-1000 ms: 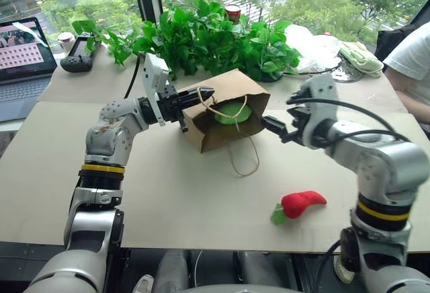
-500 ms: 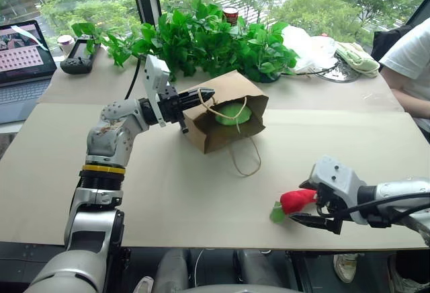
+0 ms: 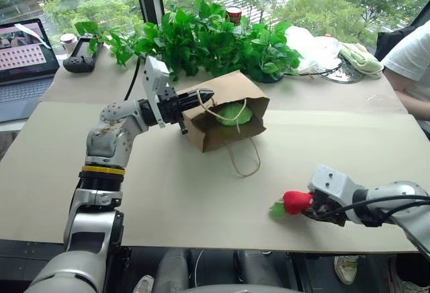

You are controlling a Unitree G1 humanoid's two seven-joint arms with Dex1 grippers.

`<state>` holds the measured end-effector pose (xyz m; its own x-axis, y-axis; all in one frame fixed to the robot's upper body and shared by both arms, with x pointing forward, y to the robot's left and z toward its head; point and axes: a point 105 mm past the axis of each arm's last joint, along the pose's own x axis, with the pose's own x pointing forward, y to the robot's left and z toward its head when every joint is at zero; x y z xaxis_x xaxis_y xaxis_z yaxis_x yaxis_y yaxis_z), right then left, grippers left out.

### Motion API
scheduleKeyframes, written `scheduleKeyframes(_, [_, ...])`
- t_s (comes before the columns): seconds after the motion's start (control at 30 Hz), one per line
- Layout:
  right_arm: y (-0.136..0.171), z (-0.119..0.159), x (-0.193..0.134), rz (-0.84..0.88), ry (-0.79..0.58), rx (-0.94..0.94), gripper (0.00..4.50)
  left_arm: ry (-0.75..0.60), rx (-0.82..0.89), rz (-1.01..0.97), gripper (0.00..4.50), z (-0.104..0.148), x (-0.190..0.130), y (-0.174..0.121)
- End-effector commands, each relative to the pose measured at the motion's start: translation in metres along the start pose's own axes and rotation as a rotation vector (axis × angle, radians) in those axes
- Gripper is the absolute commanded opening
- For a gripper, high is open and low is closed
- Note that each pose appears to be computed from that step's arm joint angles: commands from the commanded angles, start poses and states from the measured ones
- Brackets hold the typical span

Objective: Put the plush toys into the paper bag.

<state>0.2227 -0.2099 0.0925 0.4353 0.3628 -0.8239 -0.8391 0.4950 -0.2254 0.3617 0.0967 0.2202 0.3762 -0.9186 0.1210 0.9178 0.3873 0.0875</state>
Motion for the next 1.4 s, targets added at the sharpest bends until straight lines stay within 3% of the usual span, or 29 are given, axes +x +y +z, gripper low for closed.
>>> scheduleKeyframes(0.03, [0.0,0.002,0.002,-0.008,-0.016,-0.006,1.24,-0.025,0.059,-0.003,0.0,0.015,-0.001,-0.001])
scheduleKeyframes(0.1, [-0.001,0.004,0.002,-0.017,-0.027,-0.002,0.7,-0.025,0.059,-0.003,0.0,0.015,-0.001,-0.001])
scheduleKeyframes(0.4, [-0.01,0.047,-0.014,-0.067,-0.237,0.01,0.7,-0.023,0.06,-0.005,0.0,0.015,0.0,-0.001])
scheduleKeyframes(0.6, [-0.023,0.094,-0.03,-0.119,-0.415,0.027,0.7,-0.018,0.06,-0.009,0.0,0.015,0.001,-0.001])
scheduleKeyframes(0.73, [-0.033,0.138,-0.005,-0.16,-0.47,0.079,0.7,-0.014,0.058,-0.014,0.0,0.015,0.002,-0.002])
scheduleKeyframes(0.97, [-0.048,0.175,0.035,-0.263,-0.452,0.173,0.7,-0.015,0.059,-0.022,0.0,0.015,0.003,-0.003])
scheduleKeyframes(1.17, [-0.063,0.205,0.046,-0.336,-0.502,0.243,0.7,-0.012,0.056,-0.03,0.0,0.014,0.004,-0.005])
scheduleKeyframes(1.4, [-0.054,0.241,0.061,-0.285,-0.59,0.336,0.7,-0.011,0.056,-0.038,0.0,0.014,0.005,-0.006])
